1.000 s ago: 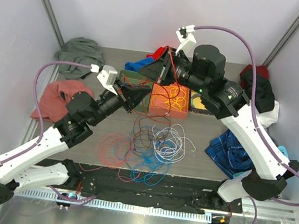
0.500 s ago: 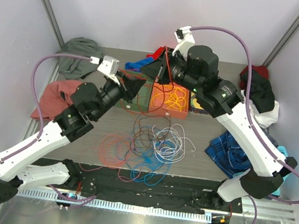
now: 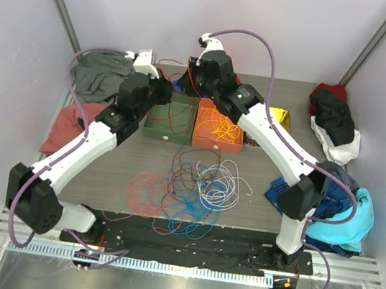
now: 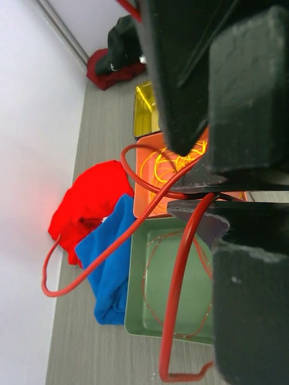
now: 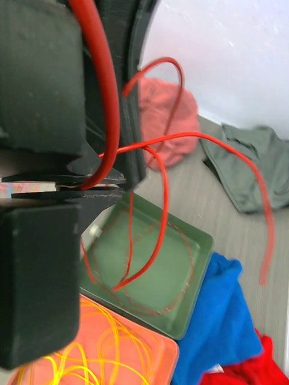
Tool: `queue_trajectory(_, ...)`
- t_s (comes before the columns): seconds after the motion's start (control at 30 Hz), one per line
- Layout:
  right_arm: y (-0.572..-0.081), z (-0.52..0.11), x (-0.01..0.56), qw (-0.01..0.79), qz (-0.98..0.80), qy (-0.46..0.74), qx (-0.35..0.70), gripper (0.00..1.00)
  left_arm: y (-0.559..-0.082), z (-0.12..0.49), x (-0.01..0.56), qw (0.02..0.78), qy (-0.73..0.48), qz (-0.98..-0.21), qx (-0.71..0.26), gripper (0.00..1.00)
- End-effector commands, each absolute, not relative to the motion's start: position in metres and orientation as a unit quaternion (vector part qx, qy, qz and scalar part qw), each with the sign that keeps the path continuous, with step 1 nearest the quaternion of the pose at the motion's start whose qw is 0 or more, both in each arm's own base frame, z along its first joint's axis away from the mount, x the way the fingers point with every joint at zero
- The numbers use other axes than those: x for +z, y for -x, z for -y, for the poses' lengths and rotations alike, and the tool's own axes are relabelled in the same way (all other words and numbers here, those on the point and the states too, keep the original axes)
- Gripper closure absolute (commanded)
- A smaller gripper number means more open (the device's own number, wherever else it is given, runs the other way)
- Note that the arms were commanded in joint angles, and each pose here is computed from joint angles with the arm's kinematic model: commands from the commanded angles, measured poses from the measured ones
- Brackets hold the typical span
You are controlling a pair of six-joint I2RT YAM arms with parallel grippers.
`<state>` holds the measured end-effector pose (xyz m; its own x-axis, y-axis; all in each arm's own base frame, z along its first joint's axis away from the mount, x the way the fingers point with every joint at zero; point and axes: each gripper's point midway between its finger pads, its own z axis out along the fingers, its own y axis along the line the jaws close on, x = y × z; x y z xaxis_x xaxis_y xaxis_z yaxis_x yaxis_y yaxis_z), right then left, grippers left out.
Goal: Untangle the cables
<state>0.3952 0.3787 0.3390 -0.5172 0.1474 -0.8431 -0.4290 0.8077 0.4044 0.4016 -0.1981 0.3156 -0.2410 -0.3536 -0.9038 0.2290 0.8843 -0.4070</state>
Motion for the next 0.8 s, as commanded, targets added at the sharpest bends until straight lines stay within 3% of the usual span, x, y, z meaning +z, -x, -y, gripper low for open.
queue_trajectory(0.0, -0.432, -0.357, 0.376, 0.539, -0.793, 0.06, 0.279, 0.99, -0.422, 0.21, 0.349, 0.636, 0.044, -0.72, -0.275, 1.0)
queue_trajectory(0.33, -0.484, -0.357, 0.321, 0.517, -0.818, 0.052, 0.248, 0.99, -0.472, 0.212, 0.302, 0.604, 0.055, -0.745, -0.277, 1.0)
queue_trajectory(0.77, -0.504, -0.37, 0.232, 0.467, -0.856, 0.064, 0.212, 0.99, -0.474, 0.21, 0.259, 0.572, 0.057, -0.775, -0.261, 1.0)
